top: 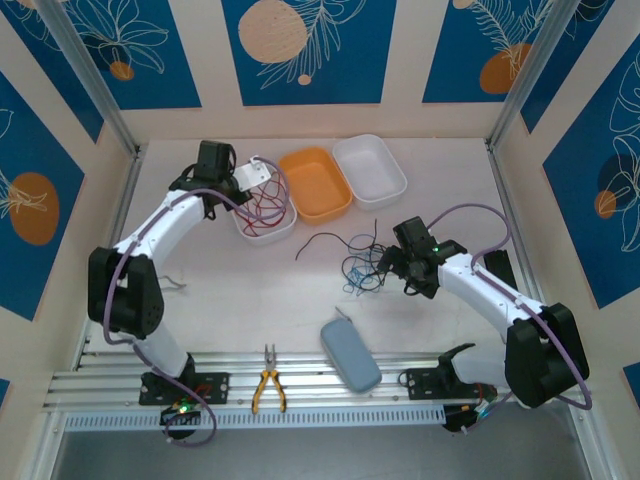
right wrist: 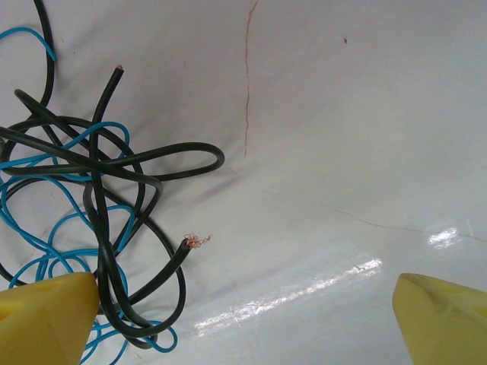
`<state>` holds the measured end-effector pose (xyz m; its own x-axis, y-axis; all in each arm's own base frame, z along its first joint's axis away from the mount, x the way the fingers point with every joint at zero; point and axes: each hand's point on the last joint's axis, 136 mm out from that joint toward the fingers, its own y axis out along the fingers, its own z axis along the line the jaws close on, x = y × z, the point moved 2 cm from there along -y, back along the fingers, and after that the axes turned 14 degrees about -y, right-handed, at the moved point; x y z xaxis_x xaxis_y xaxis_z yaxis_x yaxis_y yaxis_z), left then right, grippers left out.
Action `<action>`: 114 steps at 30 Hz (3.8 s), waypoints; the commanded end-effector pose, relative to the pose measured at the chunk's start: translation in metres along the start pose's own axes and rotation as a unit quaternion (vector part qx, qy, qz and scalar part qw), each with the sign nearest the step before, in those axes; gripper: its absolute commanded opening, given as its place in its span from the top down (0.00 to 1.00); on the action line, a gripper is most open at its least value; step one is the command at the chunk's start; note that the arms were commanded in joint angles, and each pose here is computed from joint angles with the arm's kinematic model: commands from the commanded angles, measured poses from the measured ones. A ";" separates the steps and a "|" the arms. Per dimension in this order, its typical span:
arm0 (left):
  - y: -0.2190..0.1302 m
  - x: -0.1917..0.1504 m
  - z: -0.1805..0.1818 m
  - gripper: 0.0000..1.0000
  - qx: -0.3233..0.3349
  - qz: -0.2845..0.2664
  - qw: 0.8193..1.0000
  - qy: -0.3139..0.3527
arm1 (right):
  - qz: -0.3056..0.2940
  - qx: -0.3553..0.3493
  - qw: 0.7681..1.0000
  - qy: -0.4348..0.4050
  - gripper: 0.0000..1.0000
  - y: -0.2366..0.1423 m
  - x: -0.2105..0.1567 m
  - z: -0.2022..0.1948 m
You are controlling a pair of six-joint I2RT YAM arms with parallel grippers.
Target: Untangle the cables
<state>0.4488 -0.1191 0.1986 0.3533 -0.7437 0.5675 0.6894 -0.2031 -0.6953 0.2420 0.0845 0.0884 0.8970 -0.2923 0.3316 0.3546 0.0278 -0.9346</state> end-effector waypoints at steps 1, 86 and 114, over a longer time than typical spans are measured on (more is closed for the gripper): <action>0.009 -0.004 -0.006 1.00 -0.042 0.010 0.998 0.043 | -0.001 -0.007 1.000 0.013 0.01 -0.004 0.000 -0.004; -0.024 0.041 -0.040 0.33 0.061 -0.070 0.867 -0.490 | -0.047 0.059 0.989 -0.128 0.21 -0.044 0.032 0.035; 0.135 0.061 -0.009 0.56 0.069 0.052 0.860 -0.502 | -0.045 0.058 0.991 -0.112 0.17 -0.034 0.034 0.034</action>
<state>0.5563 -0.1988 0.1404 0.7272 0.1781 0.6630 0.6789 -0.0432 -0.7330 0.2668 0.1045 0.1340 0.8937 -0.0650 0.4439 0.4486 0.1079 -0.8872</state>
